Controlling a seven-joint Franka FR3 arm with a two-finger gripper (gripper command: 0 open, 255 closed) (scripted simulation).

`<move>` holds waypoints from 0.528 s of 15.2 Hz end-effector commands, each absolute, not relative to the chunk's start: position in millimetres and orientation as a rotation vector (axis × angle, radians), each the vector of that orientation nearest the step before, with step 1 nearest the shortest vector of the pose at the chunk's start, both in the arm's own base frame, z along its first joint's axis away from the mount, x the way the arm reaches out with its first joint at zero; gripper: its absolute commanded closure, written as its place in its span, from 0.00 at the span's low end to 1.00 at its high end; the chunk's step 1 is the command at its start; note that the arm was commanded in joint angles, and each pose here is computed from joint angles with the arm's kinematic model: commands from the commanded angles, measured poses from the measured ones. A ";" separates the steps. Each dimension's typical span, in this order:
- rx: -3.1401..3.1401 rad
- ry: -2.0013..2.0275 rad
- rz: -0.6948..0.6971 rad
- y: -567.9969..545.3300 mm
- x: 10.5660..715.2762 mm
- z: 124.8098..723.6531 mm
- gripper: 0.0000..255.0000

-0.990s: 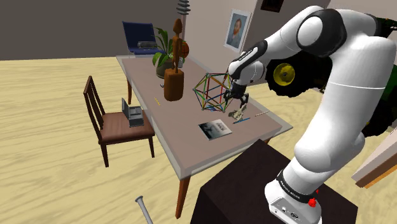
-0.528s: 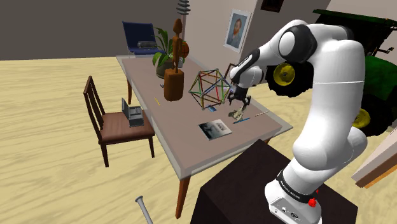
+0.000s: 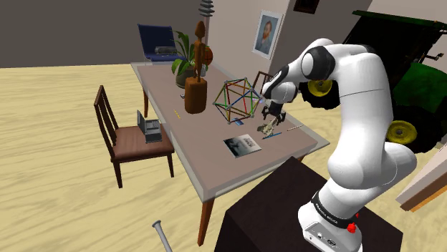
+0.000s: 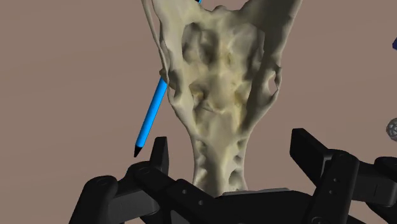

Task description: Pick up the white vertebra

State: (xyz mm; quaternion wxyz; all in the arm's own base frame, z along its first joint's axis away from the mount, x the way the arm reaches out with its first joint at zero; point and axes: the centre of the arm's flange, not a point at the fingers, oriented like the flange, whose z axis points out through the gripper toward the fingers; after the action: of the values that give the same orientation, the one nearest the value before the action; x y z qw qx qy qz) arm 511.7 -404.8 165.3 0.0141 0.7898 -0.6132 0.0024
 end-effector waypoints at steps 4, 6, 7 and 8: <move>2.447 -1.922 0.012 -407.7 510.7 139.3 0.00; 2.447 -1.922 0.012 -407.7 510.7 128.7 0.00; 2.447 -1.922 0.012 -407.7 510.7 125.7 0.00; 2.447 -1.922 0.012 -407.7 510.7 125.7 0.00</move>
State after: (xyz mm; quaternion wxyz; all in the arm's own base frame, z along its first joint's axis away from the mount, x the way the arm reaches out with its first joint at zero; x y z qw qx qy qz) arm 510.4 -407.9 127.9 0.0149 0.7864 -0.6176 0.0036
